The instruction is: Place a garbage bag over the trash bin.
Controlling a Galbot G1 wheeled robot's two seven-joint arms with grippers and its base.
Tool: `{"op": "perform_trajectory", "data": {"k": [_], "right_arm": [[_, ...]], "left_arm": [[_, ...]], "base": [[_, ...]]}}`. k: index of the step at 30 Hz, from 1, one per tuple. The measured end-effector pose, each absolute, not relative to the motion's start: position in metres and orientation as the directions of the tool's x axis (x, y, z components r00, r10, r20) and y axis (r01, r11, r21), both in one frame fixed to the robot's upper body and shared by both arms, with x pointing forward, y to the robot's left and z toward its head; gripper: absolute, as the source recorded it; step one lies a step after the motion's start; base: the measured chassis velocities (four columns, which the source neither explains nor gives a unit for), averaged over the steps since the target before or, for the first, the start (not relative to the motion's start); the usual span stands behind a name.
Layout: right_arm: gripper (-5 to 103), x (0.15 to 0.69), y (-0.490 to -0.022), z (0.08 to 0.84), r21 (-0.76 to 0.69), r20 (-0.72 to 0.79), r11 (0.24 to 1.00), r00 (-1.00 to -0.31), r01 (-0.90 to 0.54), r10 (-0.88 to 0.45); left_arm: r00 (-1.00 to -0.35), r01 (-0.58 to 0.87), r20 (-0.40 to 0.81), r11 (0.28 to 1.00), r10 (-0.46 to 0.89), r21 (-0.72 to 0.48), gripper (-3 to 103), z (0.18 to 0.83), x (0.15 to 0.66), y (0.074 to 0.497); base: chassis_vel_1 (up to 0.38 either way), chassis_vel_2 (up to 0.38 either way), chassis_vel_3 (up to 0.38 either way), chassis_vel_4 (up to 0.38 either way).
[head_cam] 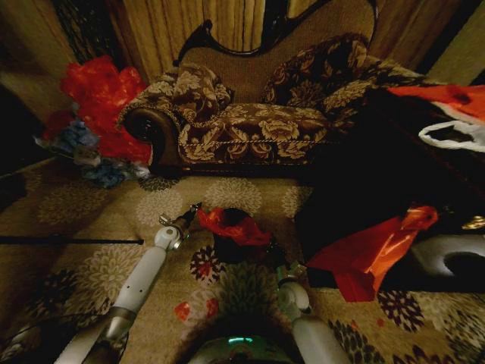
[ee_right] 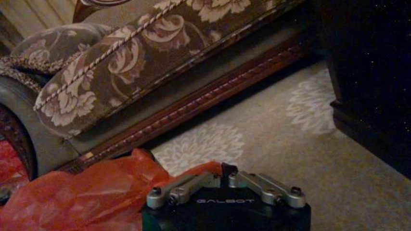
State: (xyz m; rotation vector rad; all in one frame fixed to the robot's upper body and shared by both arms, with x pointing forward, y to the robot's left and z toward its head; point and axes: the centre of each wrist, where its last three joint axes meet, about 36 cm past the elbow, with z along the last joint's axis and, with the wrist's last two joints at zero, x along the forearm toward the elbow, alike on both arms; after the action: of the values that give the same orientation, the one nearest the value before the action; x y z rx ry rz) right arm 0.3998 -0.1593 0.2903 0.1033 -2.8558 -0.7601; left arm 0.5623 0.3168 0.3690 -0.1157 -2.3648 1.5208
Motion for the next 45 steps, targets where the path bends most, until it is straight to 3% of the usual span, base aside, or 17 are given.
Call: {"op": "perform_trajectory", "data": {"k": [5,8,9,11,13,15,19,20,23,24,28,31,38,42,44,45], "right_arm": [[0,0.386,-0.16,0.297,0.505,0.16,0.863,-0.979,-0.027,-0.124],[-2,0.353,-0.158,0.311,0.503,0.166,0.862,-0.973,-0.059,-0.164],[-2,0.353,-0.158,0.311,0.503,0.166,0.862,-0.973,-0.059,-0.164],[14,0.338,-0.157,0.313,0.481,0.153,0.87,-0.966,-0.113,-0.21],[14,0.334,-0.157,0.312,0.46,0.142,0.876,-0.962,-0.143,-0.232],[25,0.328,-0.158,0.309,0.404,0.112,0.892,-0.956,-0.204,-0.269],[41,0.328,-0.159,0.309,0.3,0.067,0.912,-0.948,-0.279,-0.311],[41,0.328,-0.159,0.309,0.3,0.067,0.912,-0.948,-0.279,-0.311],[57,0.335,-0.169,0.298,0.16,0.026,0.928,-0.939,-0.336,-0.344],[57,0.339,-0.172,0.296,0.131,0.02,0.929,-0.936,-0.346,-0.351],[68,0.343,-0.174,0.295,0.117,0.038,0.93,-0.934,-0.349,-0.355],[86,0.34,-0.17,0.283,0.134,0.103,0.936,-0.934,-0.327,-0.341],[71,0.333,-0.16,0.273,0.185,0.147,0.938,-0.935,-0.295,-0.323],[55,0.336,-0.164,0.267,0.103,0.092,0.944,-0.942,-0.312,-0.322],[55,0.337,-0.166,0.266,0.059,0.062,0.943,-0.941,-0.328,-0.332],[47,0.338,-0.169,0.266,0.027,0.044,0.939,-0.938,-0.342,-0.343]], "left_arm": [[-0.941,-0.099,0.23,0.447,0.249,-0.889,0,0.37,0.552,0.319],[-0.93,-0.049,0.235,0.54,0.282,-0.841,0,0.375,0.527,0.327],[-0.93,-0.049,0.235,0.54,0.282,-0.841,0,0.375,0.527,0.327],[-0.924,-0.001,0.234,0.61,0.302,-0.793,0,0.378,0.511,0.333],[-0.923,0.014,0.232,0.628,0.308,-0.778,0,0.38,0.506,0.334],[-0.921,0.04,0.224,0.648,0.32,-0.76,0,0.386,0.499,0.336],[-0.919,0.067,0.21,0.658,0.333,-0.75,0,0.395,0.49,0.336],[-0.919,0.067,0.21,0.658,0.333,-0.75,0,0.395,0.49,0.336],[-0.914,0.07,0.225,0.679,0.336,-0.731,0,0.394,0.483,0.339],[-0.912,0.067,0.233,0.685,0.337,-0.726,0,0.392,0.48,0.341],[-0.906,0.059,0.252,0.691,0.34,-0.721,0,0.387,0.472,0.341],[-0.898,0.047,0.281,0.708,0.339,-0.705,0,0.375,0.46,0.341],[-0.897,0.029,0.299,0.718,0.326,-0.696,0,0.365,0.456,0.346],[-0.896,0.026,0.302,0.72,0.324,-0.694,0,0.364,0.456,0.347],[-0.897,0.028,0.299,0.717,0.325,-0.696,0,0.364,0.457,0.346],[-0.898,0.031,0.294,0.715,0.326,-0.698,0,0.366,0.458,0.345]], "base": [[0.0,0.0,0.0,0.0],[0.0,0.0,0.0,0.0],[0.0,0.0,0.0,0.0],[0.0,0.0,0.0,0.0],[0.0,0.0,0.0,0.0],[0.0,0.0,0.0,0.0],[0.0,0.0,0.0,0.0],[0.0,0.0,0.0,0.0],[0.0,0.0,0.0,0.0],[0.0,0.0,0.0,0.0],[0.0,0.0,0.0,0.0],[0.0,0.0,0.0,0.0],[0.0,0.0,0.0,0.0],[0.0,0.0,0.0,0.0],[0.0,0.0,0.0,0.0],[0.0,0.0,0.0,0.0]]}}
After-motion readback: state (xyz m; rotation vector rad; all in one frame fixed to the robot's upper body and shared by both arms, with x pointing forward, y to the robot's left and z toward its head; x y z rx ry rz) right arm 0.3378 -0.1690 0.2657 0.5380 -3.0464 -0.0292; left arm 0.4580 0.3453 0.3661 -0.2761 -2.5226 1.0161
